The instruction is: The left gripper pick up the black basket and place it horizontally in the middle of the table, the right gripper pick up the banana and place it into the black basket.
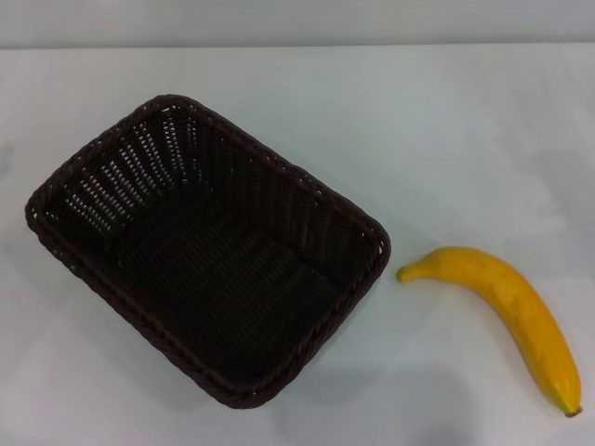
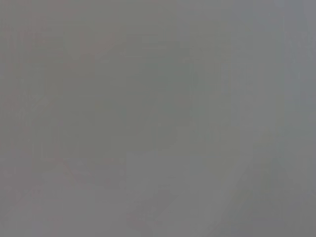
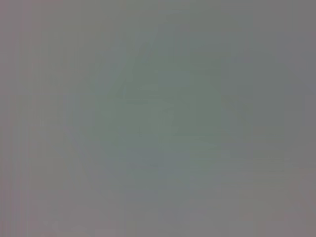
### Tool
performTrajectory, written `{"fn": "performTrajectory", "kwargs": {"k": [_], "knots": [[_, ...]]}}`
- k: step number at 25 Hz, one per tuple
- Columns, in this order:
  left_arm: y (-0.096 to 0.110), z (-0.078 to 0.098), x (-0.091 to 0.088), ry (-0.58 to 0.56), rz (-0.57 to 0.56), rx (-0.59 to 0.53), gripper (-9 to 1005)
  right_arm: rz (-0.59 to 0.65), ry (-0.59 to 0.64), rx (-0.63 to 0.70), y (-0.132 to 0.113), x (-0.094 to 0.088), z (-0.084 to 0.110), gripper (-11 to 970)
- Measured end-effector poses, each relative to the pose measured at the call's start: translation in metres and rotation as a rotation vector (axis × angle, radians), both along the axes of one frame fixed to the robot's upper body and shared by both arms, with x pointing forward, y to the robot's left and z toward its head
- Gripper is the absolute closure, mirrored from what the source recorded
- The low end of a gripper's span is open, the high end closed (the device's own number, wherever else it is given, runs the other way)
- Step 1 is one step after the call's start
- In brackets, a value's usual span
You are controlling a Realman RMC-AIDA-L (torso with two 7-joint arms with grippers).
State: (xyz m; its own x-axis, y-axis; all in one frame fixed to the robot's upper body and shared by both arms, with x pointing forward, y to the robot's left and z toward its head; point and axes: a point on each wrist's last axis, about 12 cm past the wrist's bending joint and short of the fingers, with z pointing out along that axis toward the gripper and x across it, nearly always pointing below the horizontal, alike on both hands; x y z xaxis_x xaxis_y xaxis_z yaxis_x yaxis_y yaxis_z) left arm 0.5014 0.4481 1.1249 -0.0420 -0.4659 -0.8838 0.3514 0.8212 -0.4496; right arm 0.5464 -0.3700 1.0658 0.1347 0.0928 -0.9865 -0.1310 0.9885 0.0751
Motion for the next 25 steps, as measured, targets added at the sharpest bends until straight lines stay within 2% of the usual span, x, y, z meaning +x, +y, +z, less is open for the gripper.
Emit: {"fn": "performTrajectory", "kwargs": {"k": [4,7,11,14,19,22,25], "knots": [[0.020,0.034,0.015,0.186,-0.098,0.051,196,0.000,0.000,-0.002,0.000,0.002,0.001,93],[0.026,0.056,0.028,0.339,-0.143,0.112,201,-0.002,-0.001,-0.004,0.000,0.003,0.002,93],[0.018,0.080,0.048,0.487,-0.211,0.233,207,-0.002,-0.003,-0.009,0.001,0.005,0.002,94],[-0.001,0.093,0.067,0.562,-0.304,0.359,213,-0.001,-0.004,-0.009,0.001,0.005,0.003,94],[-0.039,0.100,0.100,0.617,-0.418,0.537,221,0.000,-0.003,-0.008,0.002,0.005,0.003,94],[-0.058,0.094,0.110,0.640,-0.485,0.597,226,0.002,-0.002,-0.004,0.003,0.006,0.002,94],[-0.078,0.081,0.116,0.652,-0.565,0.629,231,0.008,0.000,0.002,0.005,0.006,0.002,94]]}}
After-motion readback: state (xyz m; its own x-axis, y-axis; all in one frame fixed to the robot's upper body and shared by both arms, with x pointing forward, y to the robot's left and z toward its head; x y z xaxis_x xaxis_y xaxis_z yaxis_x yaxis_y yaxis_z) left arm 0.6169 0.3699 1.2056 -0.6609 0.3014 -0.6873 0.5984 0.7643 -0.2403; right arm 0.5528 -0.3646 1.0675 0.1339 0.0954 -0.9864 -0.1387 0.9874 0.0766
